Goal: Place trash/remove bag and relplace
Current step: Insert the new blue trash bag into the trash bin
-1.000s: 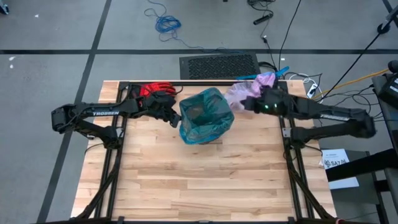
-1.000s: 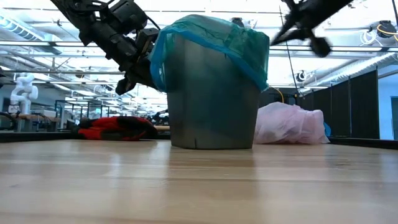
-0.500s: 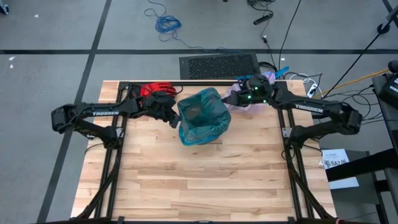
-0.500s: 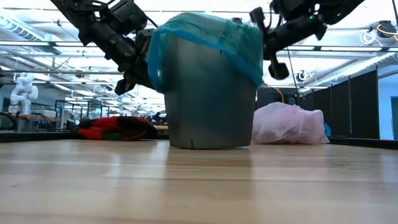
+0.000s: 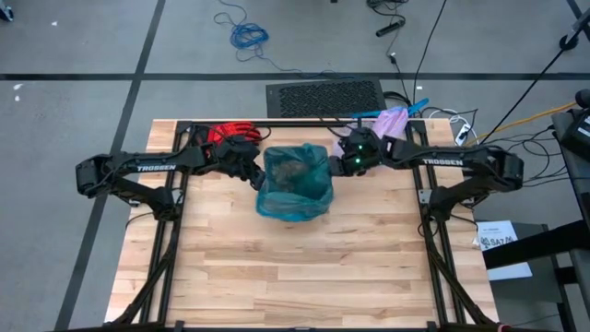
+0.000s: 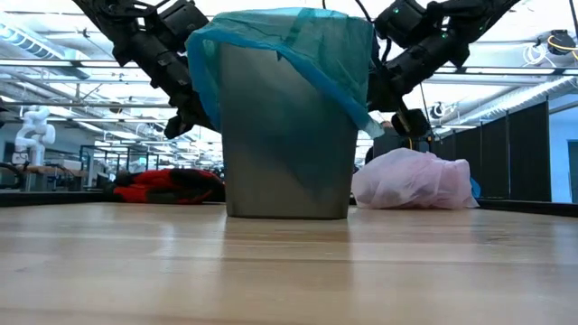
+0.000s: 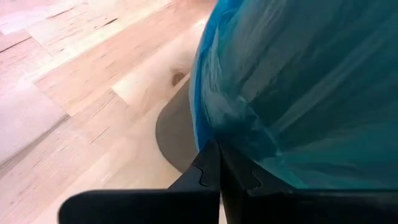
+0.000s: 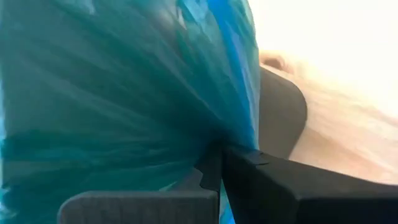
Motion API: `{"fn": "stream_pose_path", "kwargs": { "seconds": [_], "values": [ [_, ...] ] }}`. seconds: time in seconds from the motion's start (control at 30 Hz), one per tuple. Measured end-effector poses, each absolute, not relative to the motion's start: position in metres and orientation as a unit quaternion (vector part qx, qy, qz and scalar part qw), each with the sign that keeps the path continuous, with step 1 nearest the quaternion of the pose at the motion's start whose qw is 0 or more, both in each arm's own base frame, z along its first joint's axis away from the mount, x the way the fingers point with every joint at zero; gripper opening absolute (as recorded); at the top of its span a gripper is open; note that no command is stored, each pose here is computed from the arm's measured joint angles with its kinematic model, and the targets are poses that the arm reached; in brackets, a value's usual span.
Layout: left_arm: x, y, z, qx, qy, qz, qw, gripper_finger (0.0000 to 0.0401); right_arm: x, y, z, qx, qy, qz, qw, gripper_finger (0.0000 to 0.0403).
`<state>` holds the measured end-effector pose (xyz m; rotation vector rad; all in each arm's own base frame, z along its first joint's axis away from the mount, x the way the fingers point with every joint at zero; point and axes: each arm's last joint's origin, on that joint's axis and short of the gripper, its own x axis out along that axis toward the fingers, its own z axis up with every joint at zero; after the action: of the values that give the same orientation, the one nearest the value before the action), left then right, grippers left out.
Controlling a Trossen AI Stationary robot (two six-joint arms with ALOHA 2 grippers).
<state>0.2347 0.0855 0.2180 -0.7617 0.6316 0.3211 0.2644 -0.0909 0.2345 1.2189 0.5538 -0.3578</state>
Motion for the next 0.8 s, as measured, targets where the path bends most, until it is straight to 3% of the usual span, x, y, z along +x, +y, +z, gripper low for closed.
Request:
{"fn": "stream_pose_path", "kwargs": {
  "seconds": [0.17,0.33,0.67,0.8],
  "values": [
    [0.236,0.086,0.219,-0.36,0.294,0.155,0.872,0.0,0.26,-0.083,0.236,0.551,0.267,-0.192,0.767,0.0],
    [0.23,0.085,0.23,-0.35,0.271,0.159,0.882,0.0,0.247,-0.08,0.258,0.53,0.215,-0.212,0.792,0.0],
    [0.198,0.072,0.256,-0.351,0.259,0.16,0.886,0.0,0.221,-0.074,0.277,0.504,0.197,-0.247,0.804,0.0],
    [0.186,0.058,0.272,-0.37,0.234,0.119,0.891,0.0,0.221,-0.074,0.277,0.5,0.199,-0.247,0.806,0.0]
  ]
}}
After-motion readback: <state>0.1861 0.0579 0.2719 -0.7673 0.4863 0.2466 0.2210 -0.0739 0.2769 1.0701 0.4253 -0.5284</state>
